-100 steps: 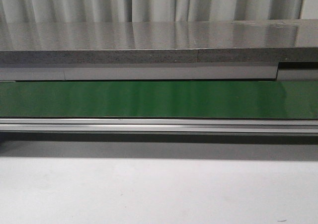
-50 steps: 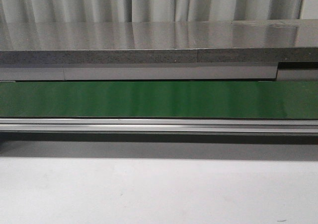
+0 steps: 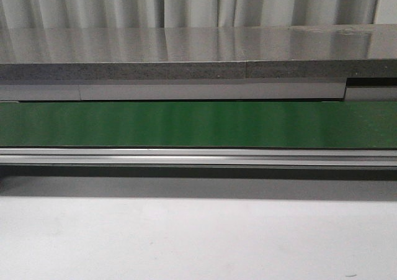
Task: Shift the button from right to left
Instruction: 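Lift the button and lower it onto the conveyor belt end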
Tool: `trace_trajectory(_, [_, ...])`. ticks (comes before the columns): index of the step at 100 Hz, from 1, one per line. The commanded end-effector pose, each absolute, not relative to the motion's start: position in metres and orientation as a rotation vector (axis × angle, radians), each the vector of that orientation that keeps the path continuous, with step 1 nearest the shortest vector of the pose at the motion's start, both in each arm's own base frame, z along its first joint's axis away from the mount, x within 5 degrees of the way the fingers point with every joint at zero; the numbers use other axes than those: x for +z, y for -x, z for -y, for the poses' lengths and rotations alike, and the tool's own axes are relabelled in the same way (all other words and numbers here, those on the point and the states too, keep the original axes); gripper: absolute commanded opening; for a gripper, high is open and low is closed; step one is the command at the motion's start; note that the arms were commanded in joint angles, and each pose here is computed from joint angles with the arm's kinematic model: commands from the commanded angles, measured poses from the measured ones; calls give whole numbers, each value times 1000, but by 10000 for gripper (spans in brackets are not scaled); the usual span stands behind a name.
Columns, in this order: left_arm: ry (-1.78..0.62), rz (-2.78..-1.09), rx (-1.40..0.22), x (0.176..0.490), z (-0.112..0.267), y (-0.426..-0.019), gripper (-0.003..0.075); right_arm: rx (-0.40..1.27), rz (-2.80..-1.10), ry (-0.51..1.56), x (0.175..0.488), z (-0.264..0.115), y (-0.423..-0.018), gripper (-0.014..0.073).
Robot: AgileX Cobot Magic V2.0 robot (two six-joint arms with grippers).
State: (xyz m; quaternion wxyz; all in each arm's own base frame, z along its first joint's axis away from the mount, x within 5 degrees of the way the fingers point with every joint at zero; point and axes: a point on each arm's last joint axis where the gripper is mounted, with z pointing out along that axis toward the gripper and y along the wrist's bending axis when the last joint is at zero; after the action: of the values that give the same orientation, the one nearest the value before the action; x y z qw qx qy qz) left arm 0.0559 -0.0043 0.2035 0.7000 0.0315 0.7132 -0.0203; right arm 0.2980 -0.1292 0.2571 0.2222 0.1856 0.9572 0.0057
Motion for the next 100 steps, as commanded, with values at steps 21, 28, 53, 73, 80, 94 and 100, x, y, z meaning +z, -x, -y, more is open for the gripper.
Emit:
trace_trajectory(21, [-59,-1527,-56,197,4,-55,-20,77,-2605,-447,271,97,-300,131])
trace_trajectory(28, [-59,-1527,-56,197,4,-55,-20,93,-2607,-443,269,93,-301,131])
trace_trajectory(53, [-59,-1527,-56,197,4,-55,-20,95,-2610,-432,269,92,-302,245])
trace_trajectory(73, [-59,-1527,-56,197,4,-55,-20,91,-2579,-431,271,92,-304,668])
trace_trajectory(80, [-59,-1527,-56,197,4,-55,-20,104,-2570,-440,271,92,-305,638])
trace_trajectory(94, [-59,-1527,-56,197,4,-55,-20,109,-2555,-439,275,90,-303,629])
trace_trajectory(100, [-59,-1527,-56,197,4,-55,-20,106,-2542,-434,280,89,-301,629])
